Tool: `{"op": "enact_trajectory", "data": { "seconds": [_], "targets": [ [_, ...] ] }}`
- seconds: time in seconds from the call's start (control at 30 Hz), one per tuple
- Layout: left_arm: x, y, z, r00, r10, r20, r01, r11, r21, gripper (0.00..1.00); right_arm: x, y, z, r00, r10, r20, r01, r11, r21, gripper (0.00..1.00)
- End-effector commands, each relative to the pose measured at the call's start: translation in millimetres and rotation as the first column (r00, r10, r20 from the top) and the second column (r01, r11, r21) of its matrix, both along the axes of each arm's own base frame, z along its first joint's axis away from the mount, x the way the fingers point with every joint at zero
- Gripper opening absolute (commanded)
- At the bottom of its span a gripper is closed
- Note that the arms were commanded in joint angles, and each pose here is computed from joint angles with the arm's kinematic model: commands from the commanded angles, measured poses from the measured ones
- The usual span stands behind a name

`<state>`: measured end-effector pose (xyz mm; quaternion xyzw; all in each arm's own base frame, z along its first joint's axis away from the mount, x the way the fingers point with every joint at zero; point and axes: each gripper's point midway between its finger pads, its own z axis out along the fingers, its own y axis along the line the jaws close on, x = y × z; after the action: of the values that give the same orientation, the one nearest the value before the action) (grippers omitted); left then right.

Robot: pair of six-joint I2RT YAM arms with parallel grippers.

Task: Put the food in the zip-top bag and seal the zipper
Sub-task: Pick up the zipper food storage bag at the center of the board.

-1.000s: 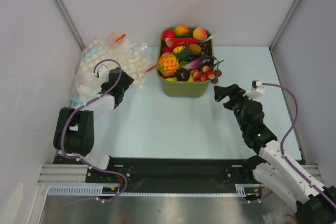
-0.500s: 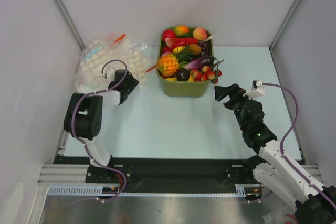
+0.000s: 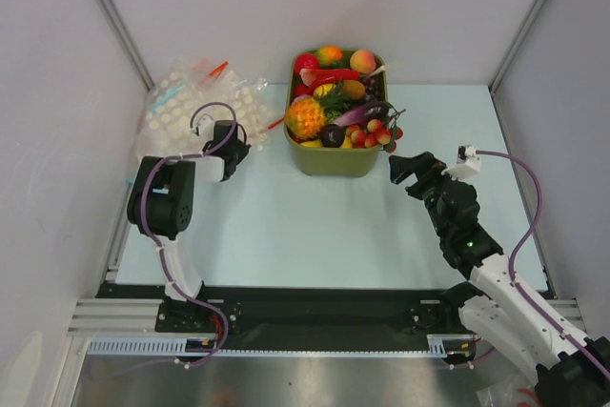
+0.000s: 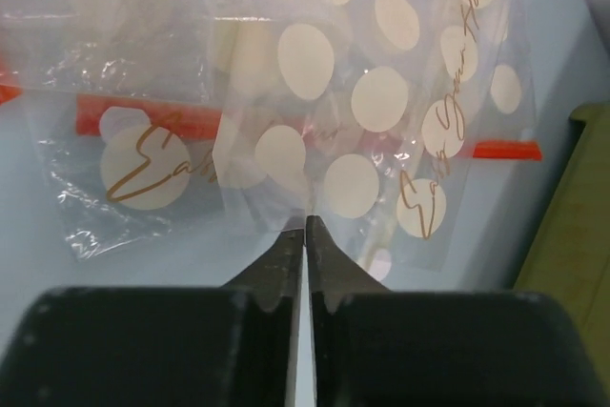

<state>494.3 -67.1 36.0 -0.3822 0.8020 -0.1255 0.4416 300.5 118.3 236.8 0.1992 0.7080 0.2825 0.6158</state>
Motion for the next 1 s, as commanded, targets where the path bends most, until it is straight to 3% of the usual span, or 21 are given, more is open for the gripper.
{"op": "enact_trajectory", "data": {
  "seconds": [0.0,0.3,0.47,0.63,0.7,0.73,0.83,0.97],
  "targets": [
    [19,3,20,0.998,0.004,0.058,-0.005,1.0,0.016,0.0,3,1,13,0.999,0.002,0.044,-0.003,1.0,0.03,1.0],
    [-8,11,69,0.995,0.002,0.102,-0.006,0.999,0.041,0.0,3,2,11,0.999,0.003,0.04,-0.004,1.0,0.025,1.0],
    [-37,-6,105,0.983,-0.05,0.179,0.062,0.996,-0.06,0.0,5,4,6,0.999,0.01,0.036,-0.011,1.0,0.016,1.0],
    [-87,-31,163,0.943,-0.091,0.319,0.138,0.982,-0.128,0.0,7,9,2,0.999,0.035,0.029,-0.036,0.999,0.007,1.0],
    [-113,-38,163,0.937,-0.07,0.342,0.122,0.984,-0.133,0.0,7,11,2,0.998,0.045,0.032,-0.045,0.999,-0.004,1.0],
    [-131,-35,195,0.898,-0.046,0.438,0.122,0.982,-0.146,0.0,7,11,2,0.998,0.051,0.035,-0.05,0.999,-0.011,1.0],
    [-174,-36,217,0.837,-0.02,0.547,0.121,0.981,-0.15,0.0,2,21,8,0.988,0.129,0.082,-0.125,0.991,-0.055,0.99],
    [-208,-39,227,0.801,-0.053,0.596,0.193,0.966,-0.174,0.0,-14,50,17,0.933,0.32,0.165,-0.304,0.946,-0.116,0.94]
  ]
}}
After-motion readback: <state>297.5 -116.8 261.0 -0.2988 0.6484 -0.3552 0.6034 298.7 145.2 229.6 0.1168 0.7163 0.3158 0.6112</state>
